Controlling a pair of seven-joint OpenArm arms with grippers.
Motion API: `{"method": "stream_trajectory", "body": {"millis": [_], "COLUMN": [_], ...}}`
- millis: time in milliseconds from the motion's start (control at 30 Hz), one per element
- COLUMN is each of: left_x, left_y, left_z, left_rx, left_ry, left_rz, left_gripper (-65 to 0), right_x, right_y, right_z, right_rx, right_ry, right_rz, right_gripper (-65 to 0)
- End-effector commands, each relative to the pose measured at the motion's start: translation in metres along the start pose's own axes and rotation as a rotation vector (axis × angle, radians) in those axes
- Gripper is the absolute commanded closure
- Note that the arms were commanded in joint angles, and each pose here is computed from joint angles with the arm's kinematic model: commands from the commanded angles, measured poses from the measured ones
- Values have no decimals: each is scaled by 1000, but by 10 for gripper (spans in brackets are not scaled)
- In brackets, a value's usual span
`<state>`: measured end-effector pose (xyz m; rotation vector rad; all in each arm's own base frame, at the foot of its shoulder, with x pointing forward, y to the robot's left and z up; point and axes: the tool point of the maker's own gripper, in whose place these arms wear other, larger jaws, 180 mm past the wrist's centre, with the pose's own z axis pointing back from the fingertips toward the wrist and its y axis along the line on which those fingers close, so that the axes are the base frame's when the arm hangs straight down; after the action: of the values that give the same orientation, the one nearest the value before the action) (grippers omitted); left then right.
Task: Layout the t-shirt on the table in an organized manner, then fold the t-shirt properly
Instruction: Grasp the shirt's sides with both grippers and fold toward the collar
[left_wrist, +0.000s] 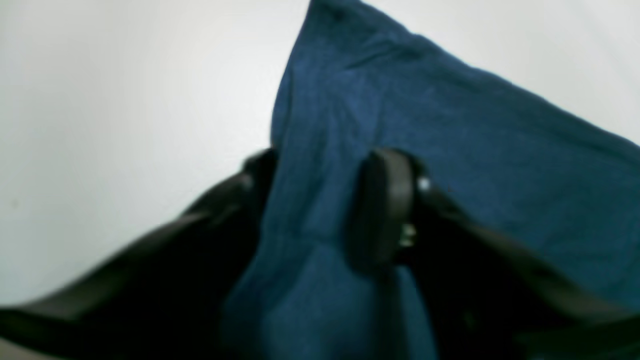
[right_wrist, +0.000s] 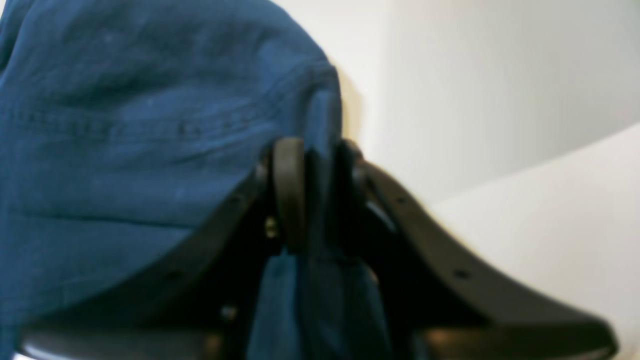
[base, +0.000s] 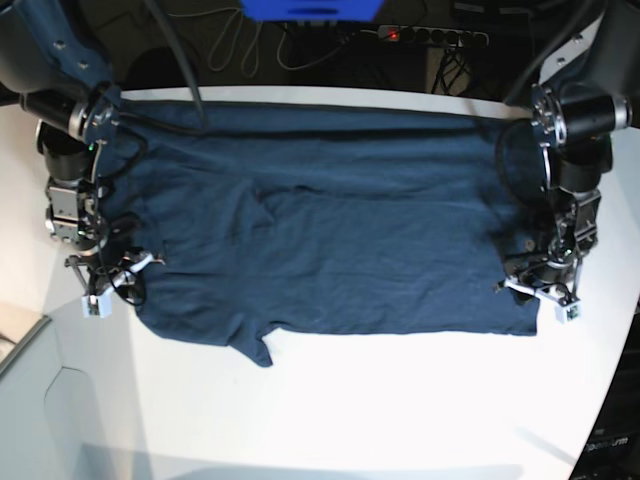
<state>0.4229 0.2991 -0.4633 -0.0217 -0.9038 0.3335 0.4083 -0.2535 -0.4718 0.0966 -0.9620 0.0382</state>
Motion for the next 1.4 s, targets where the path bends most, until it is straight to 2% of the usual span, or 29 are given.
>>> {"method": "stream_trajectory", "body": {"millis": [0, 100, 133, 300, 467, 667, 900, 1000, 1133, 1367], "left_x": [9, 6, 7, -1, 3, 17, 26, 34, 37, 5], "left_y": [2, 4, 4, 9, 6, 5, -2, 10, 29, 45], "left_z": [0, 1, 1, 4, 4, 15, 53, 70, 83, 91], "left_rx": [0, 1, 2, 9, -3, -30, -95, -84, -50, -21], "left_ry": [-7, -15, -29, -50, -52, -97, -136, -163, -164, -104], "left_rz": [2, 1, 1, -3, -2, 65, 42, 47, 66, 70], "left_gripper": [-224, -191, -175, 0, -1, -1, -1, -1, -1, -1], "right_x": [3, 3, 3, -3, 10, 26, 39, 42, 28, -16], "right_y": [-7, -7, -7, -7, -13, -3, -4, -4, 0, 4], "right_z": [0, 0, 0, 3, 11, 30, 62, 82, 105, 122], "right_rx": [-10, -10, -10, -12, -36, -59, -95, -107, -105, -96], "right_ry": [14, 16, 16, 22, -34, -129, -216, -257, -259, -175], "right_rz": [15, 15, 15, 17, 55, 137, 193, 211, 226, 228], "right_gripper": [-64, 0, 0, 0, 0, 0, 0, 0, 0, 0]}}
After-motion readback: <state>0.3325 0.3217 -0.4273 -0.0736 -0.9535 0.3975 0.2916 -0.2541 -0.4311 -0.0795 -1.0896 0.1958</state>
